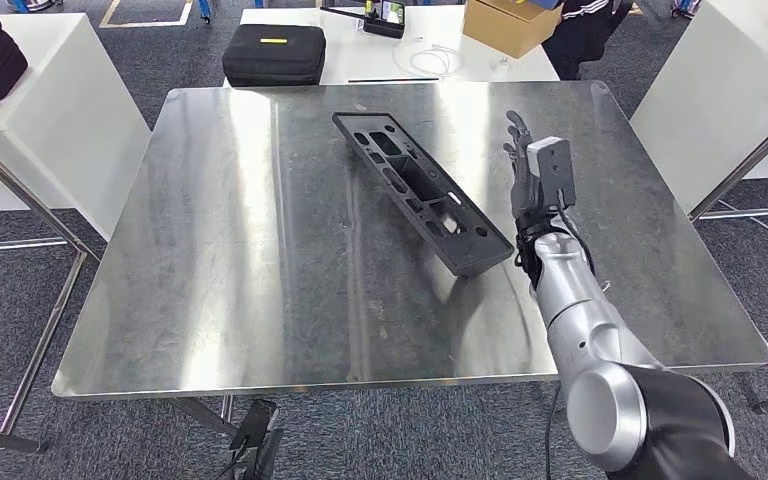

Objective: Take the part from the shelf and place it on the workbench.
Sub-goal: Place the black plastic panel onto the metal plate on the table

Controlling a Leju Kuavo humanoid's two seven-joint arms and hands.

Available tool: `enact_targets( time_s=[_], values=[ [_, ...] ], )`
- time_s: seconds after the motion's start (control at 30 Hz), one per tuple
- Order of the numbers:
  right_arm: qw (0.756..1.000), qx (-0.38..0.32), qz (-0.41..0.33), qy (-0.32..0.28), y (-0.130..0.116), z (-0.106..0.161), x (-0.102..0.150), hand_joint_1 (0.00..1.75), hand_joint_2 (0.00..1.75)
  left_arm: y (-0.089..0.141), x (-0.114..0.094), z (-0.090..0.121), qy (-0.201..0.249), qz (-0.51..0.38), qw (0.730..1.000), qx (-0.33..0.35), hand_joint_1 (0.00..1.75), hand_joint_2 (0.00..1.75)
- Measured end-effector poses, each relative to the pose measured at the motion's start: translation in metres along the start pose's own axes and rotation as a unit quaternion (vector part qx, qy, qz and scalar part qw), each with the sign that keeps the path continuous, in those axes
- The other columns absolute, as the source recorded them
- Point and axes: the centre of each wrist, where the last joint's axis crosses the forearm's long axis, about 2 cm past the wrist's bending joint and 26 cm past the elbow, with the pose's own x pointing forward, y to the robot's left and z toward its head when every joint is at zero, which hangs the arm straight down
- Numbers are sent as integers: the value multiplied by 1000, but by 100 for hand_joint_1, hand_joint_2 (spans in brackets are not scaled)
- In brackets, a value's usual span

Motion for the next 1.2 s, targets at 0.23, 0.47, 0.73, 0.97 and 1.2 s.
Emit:
enact_targets(
  time_s=[0.23,0.47,0.73,0.97,1.2],
  values=[
    [979,76,-168,-89,37,32,-10,0,0,10,-9,1,2,12,1000,17,0,0],
    [956,134,-209,-159,85,89,-14,0,0,21,-19,2,4,17,999,28,0,0],
    [936,187,-211,-213,120,122,12,0,0,30,-26,3,7,17,999,35,0,0],
    [929,203,-209,-229,131,129,22,0,0,34,-29,4,7,16,999,45,0,0],
    [925,216,-215,-228,140,134,24,0,0,34,-35,5,12,16,998,53,0,0]
  ],
)
